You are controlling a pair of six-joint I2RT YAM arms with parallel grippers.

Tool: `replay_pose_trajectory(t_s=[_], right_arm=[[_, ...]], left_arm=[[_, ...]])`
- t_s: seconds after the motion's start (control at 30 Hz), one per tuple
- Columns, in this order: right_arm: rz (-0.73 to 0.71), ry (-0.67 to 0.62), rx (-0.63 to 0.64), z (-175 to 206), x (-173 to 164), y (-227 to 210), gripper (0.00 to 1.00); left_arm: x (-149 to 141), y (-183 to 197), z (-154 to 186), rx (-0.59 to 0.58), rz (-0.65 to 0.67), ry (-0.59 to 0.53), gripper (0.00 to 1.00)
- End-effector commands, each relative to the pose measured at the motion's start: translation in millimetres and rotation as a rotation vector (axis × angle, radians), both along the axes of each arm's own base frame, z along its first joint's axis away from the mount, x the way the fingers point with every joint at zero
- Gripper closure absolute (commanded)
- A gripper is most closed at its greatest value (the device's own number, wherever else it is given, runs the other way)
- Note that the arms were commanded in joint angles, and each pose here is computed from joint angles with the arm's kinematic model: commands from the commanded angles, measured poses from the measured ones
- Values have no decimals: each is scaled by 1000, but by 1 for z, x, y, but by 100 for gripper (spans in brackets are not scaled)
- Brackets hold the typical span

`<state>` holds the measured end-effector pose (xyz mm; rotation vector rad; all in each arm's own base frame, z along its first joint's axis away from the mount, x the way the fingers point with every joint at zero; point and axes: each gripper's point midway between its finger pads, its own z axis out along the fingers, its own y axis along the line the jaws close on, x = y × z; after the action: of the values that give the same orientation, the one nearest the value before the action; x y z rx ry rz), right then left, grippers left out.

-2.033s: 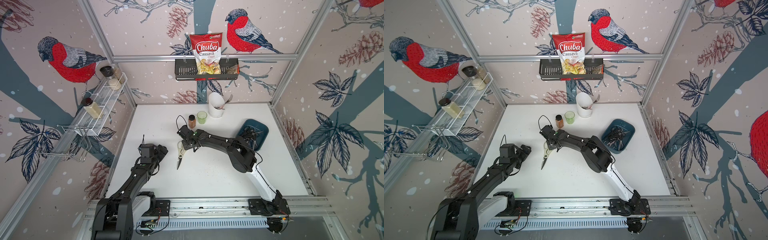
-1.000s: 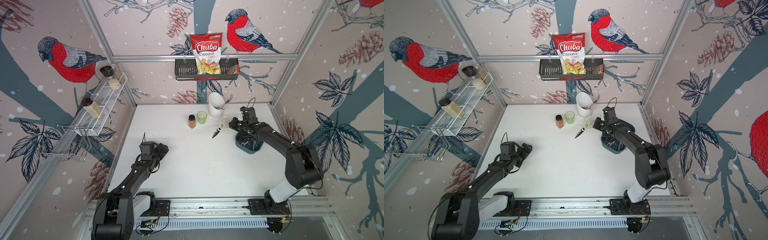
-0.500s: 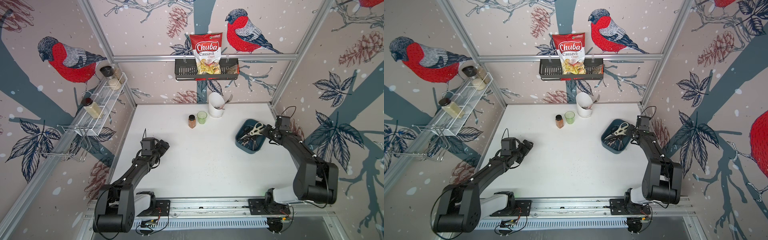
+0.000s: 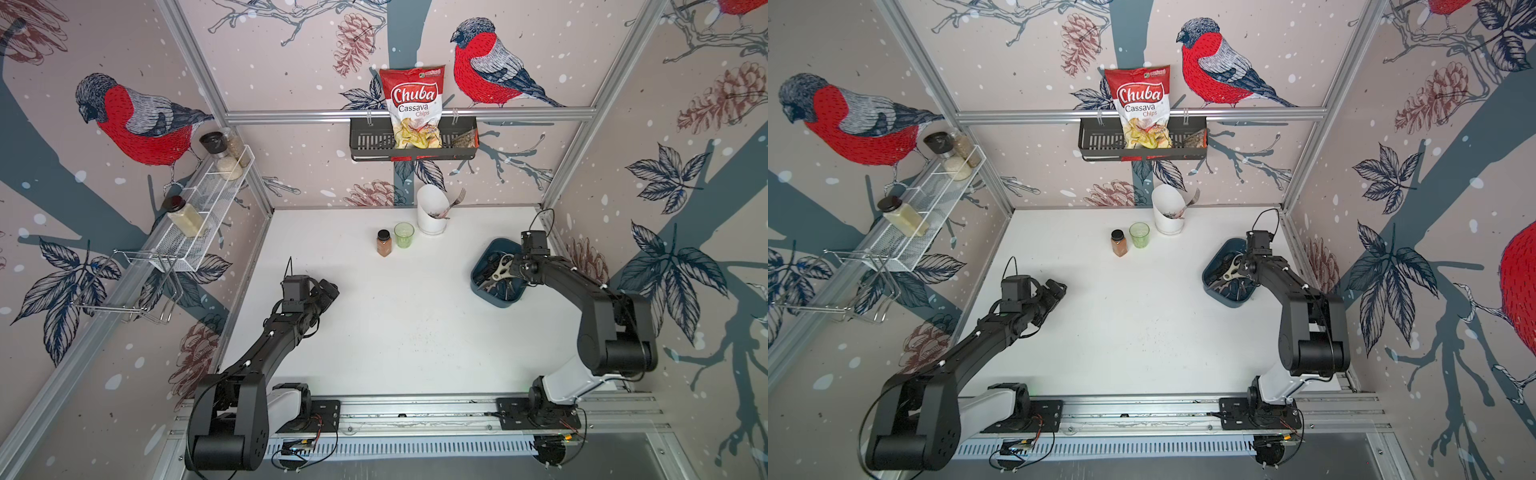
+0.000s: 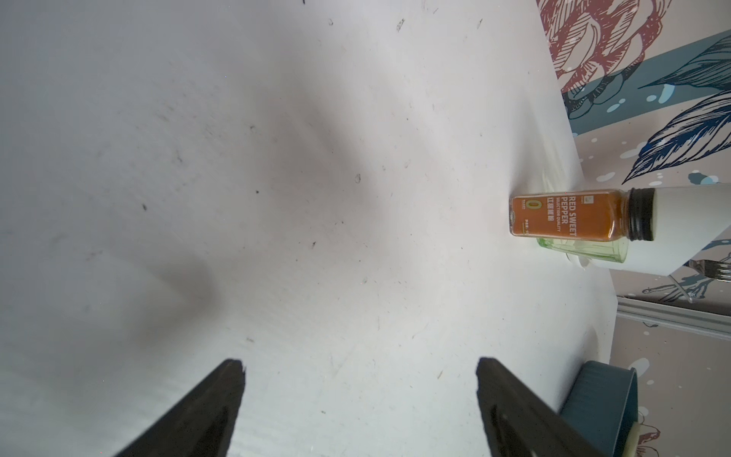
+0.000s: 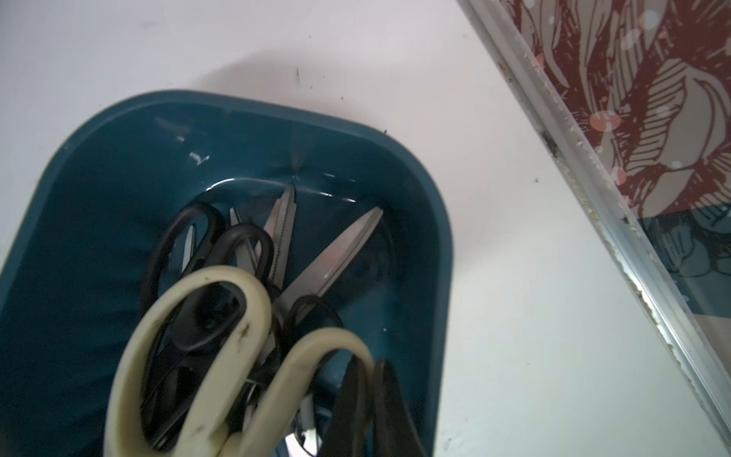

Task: Put the scissors into the storage box
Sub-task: Place the scissors in the storage box, then reset both arms

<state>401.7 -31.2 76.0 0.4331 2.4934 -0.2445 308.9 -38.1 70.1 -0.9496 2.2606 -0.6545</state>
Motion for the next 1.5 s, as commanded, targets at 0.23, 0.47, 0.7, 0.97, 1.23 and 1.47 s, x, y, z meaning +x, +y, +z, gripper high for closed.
replay_pose_trajectory(t_s=[0.23, 0.47, 0.7, 0.97, 1.23, 1.47], right_arm=[[-30, 30, -57, -14, 10, -10, 98], [-50, 19, -48, -13, 22, -19, 83], [-46, -93, -21, 18, 29, -14, 47], [47, -455, -4, 75, 9, 7, 42], [112, -761, -73, 85, -42, 7, 41], [161, -820, -95, 70, -58, 11, 40]], left_arm=[[-9, 10, -2, 62, 19, 7, 5], [-7, 10, 0, 60, 20, 5, 5], [4, 25, 10, 174, 24, -23, 5], [34, 52, 44, 421, 21, -134, 5], [66, 72, 66, 744, -61, -261, 5], [69, 74, 53, 909, -102, -403, 5]])
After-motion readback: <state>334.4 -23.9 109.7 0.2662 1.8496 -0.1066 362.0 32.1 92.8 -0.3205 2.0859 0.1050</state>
